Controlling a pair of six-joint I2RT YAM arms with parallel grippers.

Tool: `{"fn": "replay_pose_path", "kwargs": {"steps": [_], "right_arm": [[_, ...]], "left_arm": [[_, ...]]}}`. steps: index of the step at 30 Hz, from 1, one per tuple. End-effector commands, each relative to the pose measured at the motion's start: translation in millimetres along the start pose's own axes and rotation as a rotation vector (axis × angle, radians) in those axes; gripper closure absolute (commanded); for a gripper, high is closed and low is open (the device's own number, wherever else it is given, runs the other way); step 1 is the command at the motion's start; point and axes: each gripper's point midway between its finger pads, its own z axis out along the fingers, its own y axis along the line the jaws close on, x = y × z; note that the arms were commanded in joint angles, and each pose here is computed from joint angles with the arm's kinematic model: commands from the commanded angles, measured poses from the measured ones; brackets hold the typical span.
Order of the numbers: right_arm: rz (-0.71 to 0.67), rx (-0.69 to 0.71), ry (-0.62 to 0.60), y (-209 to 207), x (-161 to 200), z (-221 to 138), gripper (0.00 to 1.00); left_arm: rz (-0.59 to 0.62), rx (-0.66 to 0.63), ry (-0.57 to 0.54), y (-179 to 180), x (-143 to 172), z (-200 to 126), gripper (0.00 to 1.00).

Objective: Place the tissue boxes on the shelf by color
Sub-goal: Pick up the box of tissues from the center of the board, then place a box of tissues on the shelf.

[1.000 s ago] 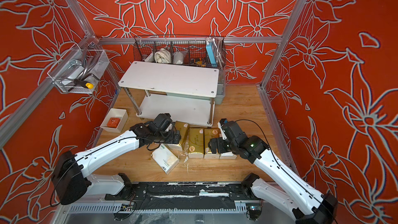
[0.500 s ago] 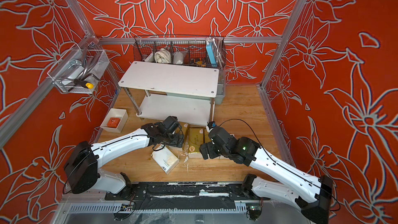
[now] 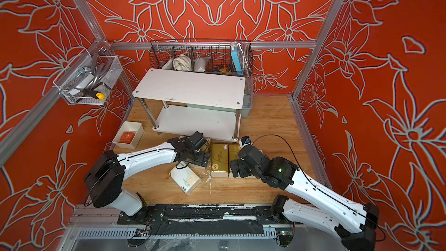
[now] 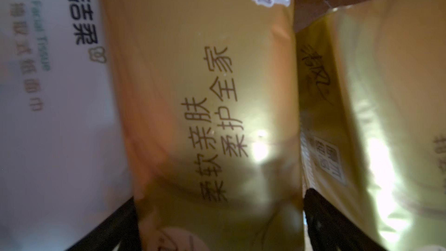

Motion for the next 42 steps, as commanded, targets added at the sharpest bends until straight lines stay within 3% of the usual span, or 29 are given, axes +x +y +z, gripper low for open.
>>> {"fn": "replay_pose_path", "kwargs": {"steps": [1,10,13,23,30,42], "right_arm": [[0.013,0.043,-0.008,-13,8,0,0.01],[0.016,0.025,-0.016,-13,11,-1,0.01],[0.012,0.020,-0.018,-12,10,-1,0.01],[0.004,0.002,-0.025,-8,7,-1,0.01],[0.001,-0.053,-0.032,5,3,0,0.01],[-0.005,-0.079,-0.026,14,0,6,0.01]], "left_arm": [[0.022,-0.009,-0.004,-3,-2,4,0.06],[0.018,0.002,0.003,-6,2,3,0.28],[0.009,0.007,-0.016,-6,-1,-5,0.31],[-0.045,0.020,-0.160,2,-23,-65,0.32],[-0.025,-0.082,-0.261,29,-35,-104,0.31],[-0.117,-0.220,-0.336,115,-65,-113,0.28]]}}
